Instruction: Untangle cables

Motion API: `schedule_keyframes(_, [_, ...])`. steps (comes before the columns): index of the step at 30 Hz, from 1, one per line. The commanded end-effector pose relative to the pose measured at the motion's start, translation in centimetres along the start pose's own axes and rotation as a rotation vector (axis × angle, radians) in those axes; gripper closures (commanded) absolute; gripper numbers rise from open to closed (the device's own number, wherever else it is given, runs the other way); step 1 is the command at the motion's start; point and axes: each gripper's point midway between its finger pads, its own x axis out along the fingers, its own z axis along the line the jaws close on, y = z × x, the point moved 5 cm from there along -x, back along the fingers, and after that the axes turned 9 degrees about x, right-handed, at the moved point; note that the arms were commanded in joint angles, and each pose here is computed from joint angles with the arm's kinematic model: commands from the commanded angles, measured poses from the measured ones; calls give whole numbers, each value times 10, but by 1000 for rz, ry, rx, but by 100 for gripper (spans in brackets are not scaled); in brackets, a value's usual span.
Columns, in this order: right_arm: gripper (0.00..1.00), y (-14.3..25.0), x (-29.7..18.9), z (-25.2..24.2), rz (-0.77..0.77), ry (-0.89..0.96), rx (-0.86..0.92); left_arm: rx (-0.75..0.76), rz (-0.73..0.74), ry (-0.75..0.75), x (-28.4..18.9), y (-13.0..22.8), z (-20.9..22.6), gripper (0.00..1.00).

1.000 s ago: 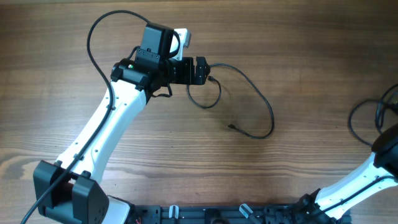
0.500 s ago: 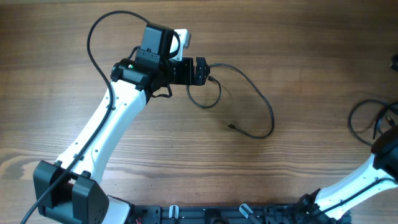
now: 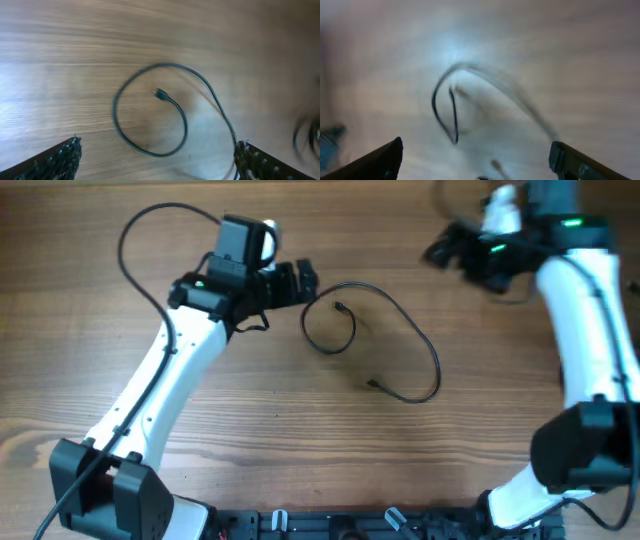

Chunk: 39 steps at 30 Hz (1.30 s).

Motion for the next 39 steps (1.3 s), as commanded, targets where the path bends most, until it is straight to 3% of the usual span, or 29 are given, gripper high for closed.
schedule_keyframes(1, [4,44,54,10,101,35,38,-233,-41,-121,-2,-9,43,0])
schedule_keyframes(4, [7,94,106,24,171,25,47,-290,-61,-152,-6,-13,60,0])
schedule_keyframes(9, [35,140,156,37,126,7,78,-299,-53,-161,-7,-12,64,0])
schedule_keyframes(14, [48,138,174,23,19,123,69,-301,-41,-165,-7,-9,64,0])
schedule_keyframes(18, [50,128,199,33,-9,28,49,-302,-37,-166,-7,-8,65,0])
schedule_keyframes(20, [56,120,199,39,-49,-4,28,-303,-30,-169,-7,-7,65,0])
schedule_keyframes(21, [63,119,199,38,-60,4,28,-303,-30,-169,-7,-7,65,0])
schedule_keyframes(23, [90,119,199,36,-55,12,-2,-304,-31,-169,-7,-7,65,0])
schedule_keyframes(24, [95,118,194,41,-41,-16,-53,-304,-31,-169,-7,-7,65,0])
schedule_keyframes(27, [96,96,149,50,-91,-35,-63,-303,-31,-169,-7,-7,65,0])
schedule_keyframes(32, [96,74,64,-4,-93,79,110,-303,-31,-169,-7,-7,65,0])
schedule_keyframes(35, [96,94,58,-47,59,223,103,-302,-34,-168,-7,-8,65,0])
schedule_keyframes(39, [96,83,48,-24,71,99,-30,-302,-38,-166,-7,-8,65,0])
